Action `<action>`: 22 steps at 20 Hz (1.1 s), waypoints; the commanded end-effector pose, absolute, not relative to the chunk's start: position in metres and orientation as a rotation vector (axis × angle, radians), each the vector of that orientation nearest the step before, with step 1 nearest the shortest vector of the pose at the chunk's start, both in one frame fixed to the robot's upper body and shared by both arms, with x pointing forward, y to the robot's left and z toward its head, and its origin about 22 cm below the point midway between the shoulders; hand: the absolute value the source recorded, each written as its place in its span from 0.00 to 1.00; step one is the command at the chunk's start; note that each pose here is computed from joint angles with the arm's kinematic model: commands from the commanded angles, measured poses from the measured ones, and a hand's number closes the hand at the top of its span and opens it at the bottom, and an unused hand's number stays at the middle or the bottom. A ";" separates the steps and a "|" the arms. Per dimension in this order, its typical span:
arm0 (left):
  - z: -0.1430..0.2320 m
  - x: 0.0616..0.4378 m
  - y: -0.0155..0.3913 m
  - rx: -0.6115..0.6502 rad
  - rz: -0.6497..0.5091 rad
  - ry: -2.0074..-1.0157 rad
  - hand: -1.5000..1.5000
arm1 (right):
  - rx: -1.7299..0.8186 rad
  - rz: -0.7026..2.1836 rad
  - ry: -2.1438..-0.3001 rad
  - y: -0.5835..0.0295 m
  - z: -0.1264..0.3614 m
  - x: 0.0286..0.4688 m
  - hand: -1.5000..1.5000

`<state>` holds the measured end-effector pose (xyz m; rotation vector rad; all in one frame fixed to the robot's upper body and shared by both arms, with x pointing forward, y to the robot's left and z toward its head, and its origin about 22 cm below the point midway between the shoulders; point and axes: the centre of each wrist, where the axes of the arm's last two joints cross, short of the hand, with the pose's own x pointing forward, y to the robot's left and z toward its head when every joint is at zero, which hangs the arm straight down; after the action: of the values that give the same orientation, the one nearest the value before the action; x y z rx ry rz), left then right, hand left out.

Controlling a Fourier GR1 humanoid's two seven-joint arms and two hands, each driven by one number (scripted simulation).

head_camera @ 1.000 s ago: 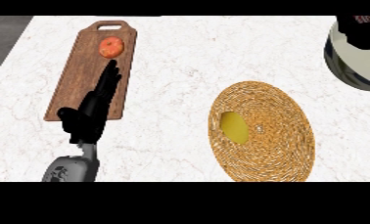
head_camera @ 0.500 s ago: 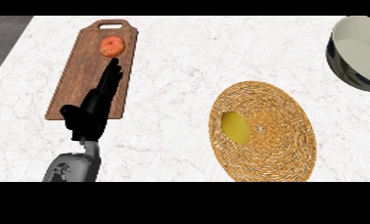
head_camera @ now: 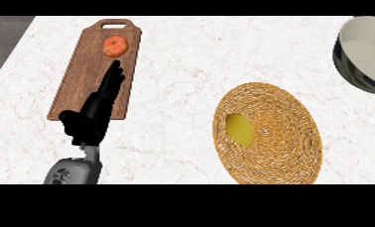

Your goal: Pick the can from the placemat and place it in the bowl

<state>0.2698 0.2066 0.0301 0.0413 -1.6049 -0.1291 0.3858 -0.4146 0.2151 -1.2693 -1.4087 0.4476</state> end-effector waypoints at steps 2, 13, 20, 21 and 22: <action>0.041 0.277 0.215 0.051 -0.131 -1.629 0.50 | -1.295 0.442 -1.356 -0.458 0.173 0.379 1.00; 0.032 0.287 0.215 0.037 -0.140 -1.607 0.50 | -0.944 0.404 -1.287 -0.485 0.131 0.368 0.00; 0.044 0.289 0.210 0.035 -0.146 -1.600 0.50 | -0.842 0.288 -1.521 -0.494 0.134 0.362 0.00; 0.033 0.273 0.213 0.045 -0.135 -1.596 0.50 | -0.863 0.230 -1.570 -0.496 0.138 0.362 0.00; 0.045 0.287 0.219 0.037 -0.123 -1.605 0.50 | -0.872 0.211 -1.601 -0.508 0.140 0.352 0.00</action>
<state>0.2805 0.2127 0.0375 0.0367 -1.6053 -0.1349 0.3601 -0.4974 0.1363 -0.8854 -1.4799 0.3079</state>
